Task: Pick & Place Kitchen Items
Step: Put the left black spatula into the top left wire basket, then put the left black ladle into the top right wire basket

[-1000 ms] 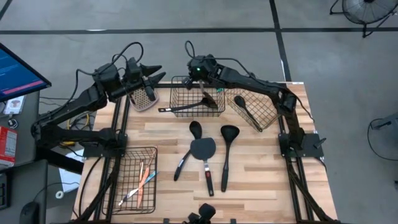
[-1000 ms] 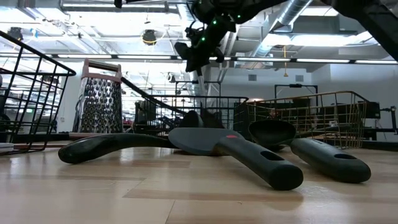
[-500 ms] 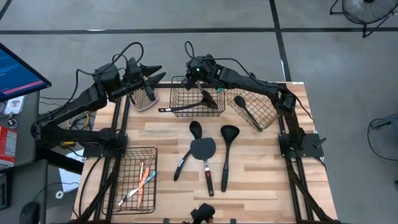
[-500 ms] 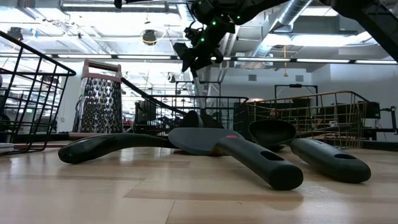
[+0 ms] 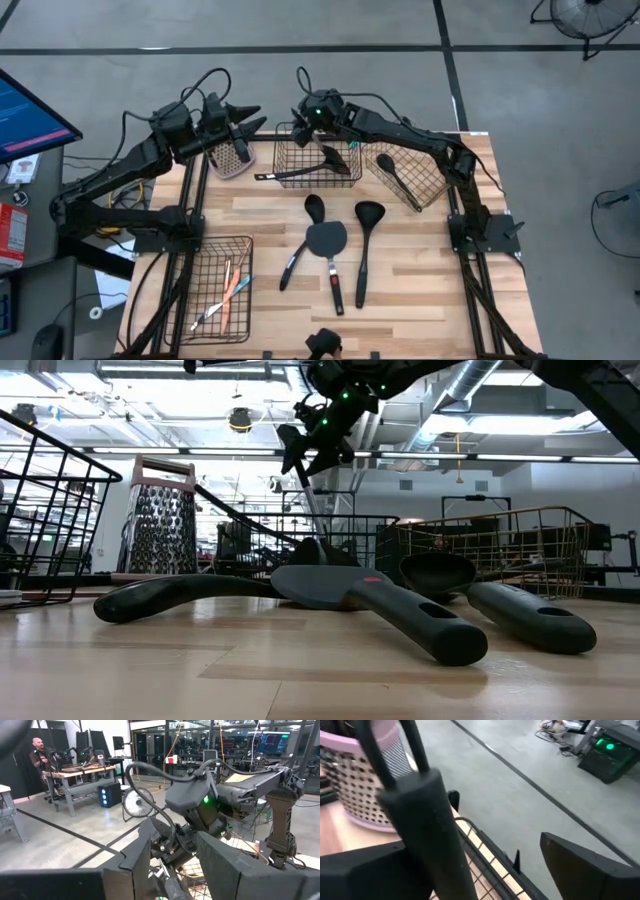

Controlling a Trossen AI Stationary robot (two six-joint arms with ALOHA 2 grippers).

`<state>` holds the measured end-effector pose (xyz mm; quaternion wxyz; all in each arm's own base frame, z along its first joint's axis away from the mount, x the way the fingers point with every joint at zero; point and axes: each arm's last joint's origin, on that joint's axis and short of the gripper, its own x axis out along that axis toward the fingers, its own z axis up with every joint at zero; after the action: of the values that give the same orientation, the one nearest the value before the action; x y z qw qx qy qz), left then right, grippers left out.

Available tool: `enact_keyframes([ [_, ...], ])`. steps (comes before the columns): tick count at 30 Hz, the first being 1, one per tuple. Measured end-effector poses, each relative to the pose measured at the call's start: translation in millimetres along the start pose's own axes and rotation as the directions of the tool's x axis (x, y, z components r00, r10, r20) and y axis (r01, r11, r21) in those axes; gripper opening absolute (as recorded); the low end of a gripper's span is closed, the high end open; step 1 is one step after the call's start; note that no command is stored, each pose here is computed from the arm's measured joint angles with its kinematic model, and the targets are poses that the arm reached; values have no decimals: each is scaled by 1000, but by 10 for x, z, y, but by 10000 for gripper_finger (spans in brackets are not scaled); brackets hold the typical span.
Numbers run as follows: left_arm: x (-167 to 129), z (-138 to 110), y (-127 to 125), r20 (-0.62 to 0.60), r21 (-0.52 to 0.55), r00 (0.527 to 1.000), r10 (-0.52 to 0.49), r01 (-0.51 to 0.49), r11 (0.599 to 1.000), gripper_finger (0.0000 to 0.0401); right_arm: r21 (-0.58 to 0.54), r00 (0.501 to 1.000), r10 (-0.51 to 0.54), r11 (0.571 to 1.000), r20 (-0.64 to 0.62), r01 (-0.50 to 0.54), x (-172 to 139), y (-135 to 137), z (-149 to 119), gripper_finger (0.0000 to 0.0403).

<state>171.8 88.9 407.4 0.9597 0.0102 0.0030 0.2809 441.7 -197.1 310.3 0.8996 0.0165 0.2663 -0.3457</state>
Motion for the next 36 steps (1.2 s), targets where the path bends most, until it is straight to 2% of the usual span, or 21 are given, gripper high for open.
enact_keyframes([
  [9, 0, -1, 0, -1, 0, 1000, 0, 0, 1000, 143, 9, 996, 80, 997, 26, -80, -98, -8, 149, 352],
  [13, 0, -1, 0, -1, 0, 1000, 0, 0, 1000, 143, 8, 993, 115, 993, -4, -115, -128, -7, 154, 354],
  [18, 0, -2, 0, -2, 0, 1000, 0, 0, 1000, 143, 10, 976, 219, 976, -11, -219, -135, 26, 148, 353],
  [23, 0, -10, 0, -10, 1, 1000, 0, 0, 1000, 143, 18, 968, 251, 968, -15, -250, -193, 49, 171, 352],
  [25, 0, -23, 0, -23, 3, 1000, 0, 1, 1000, 143, 24, 966, 258, 966, 2, -258, -314, 12, 268, 352],
  [29, -2, -68, -3, -70, 3, 998, -7, 7, 1000, 143, 24, 965, 263, 964, 8, -263, -807, -123, 499, 351],
  [36, 47, -231, -80, -216, -25, 969, -119, 117, 993, 146, 68, 945, 271, 962, -183, -263, -1636, -316, 458, 351],
])
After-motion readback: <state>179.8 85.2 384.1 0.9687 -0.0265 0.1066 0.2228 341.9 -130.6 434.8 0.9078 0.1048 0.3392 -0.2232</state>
